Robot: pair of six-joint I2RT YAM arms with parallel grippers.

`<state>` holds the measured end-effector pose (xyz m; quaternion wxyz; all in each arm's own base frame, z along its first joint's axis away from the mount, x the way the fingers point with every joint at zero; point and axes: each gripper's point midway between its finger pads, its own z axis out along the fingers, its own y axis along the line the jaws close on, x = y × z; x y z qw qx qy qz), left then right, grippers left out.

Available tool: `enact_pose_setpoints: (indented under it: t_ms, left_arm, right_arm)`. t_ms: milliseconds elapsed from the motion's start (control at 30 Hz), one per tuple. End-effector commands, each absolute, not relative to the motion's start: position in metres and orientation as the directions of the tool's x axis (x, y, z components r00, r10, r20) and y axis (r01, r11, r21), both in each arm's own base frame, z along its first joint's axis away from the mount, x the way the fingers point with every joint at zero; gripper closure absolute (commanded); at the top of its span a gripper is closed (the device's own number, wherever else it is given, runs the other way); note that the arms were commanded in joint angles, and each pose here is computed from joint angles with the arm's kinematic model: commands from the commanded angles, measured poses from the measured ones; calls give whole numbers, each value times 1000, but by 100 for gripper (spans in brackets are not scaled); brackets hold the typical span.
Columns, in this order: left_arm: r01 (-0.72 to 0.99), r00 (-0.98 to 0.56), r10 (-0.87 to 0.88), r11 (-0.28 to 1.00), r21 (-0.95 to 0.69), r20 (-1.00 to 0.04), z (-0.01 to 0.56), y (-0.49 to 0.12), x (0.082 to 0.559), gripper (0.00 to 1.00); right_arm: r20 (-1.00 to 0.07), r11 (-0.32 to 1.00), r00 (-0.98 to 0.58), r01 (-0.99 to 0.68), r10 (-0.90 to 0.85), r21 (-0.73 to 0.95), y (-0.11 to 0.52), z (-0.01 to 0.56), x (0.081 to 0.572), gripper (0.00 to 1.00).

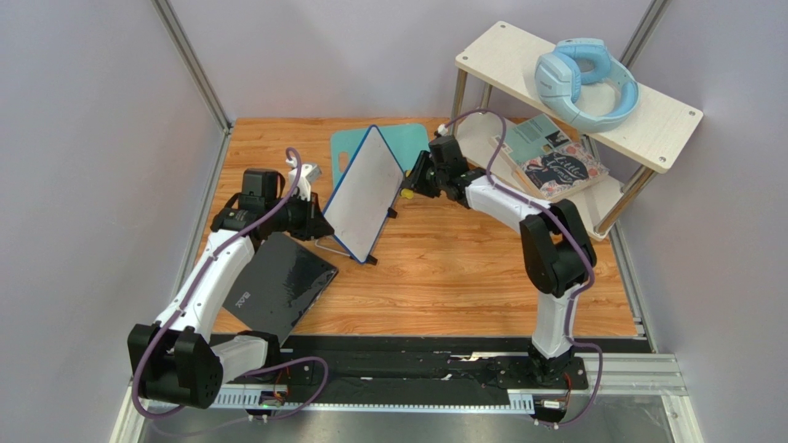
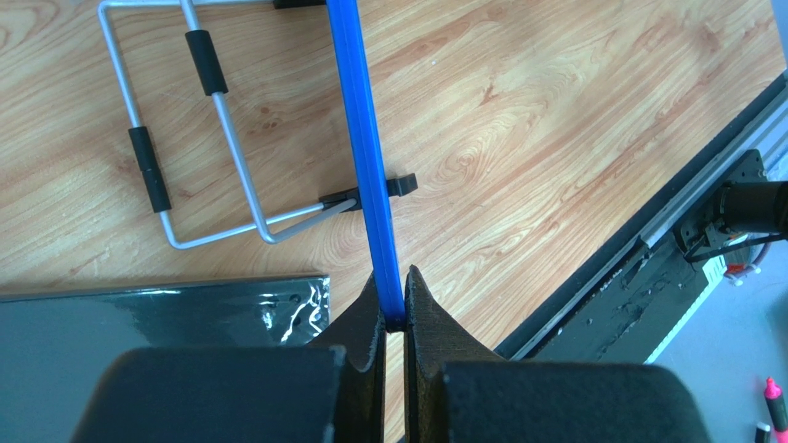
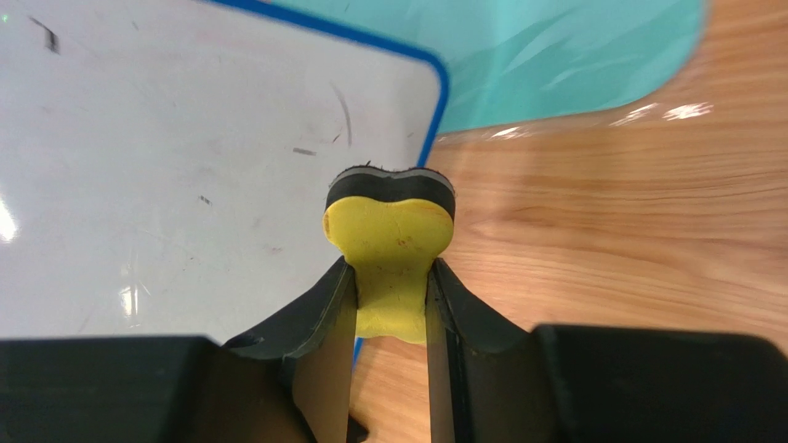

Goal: Erase the whiteboard

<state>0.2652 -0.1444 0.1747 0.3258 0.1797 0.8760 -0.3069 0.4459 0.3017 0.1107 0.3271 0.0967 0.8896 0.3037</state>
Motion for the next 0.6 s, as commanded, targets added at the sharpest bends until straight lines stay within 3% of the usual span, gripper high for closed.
enact_pose_setpoints:
  t_ms: [0,100,267,567]
  left_arm:
    - [522,-772,197,739,-426,-604,156,-145,241,100]
    - [522,-769,197,744,-418,-609,165,-143,237,100]
    - [496,-780,158,746,-444,-606,183,-146,237,100]
    - [422,-853,152,764,-488,-499,184,-144,227,100]
  right_arm:
    - [-674,921,-688,-23,268,390,242,148,456,100]
    - [-668,960,-720,-7,190,281,219,135,447,99]
    - [-608,964,-780,-26,147,266,209,107,427,87]
    - [-537,976,-839,-36,87,214,200,77,405,34]
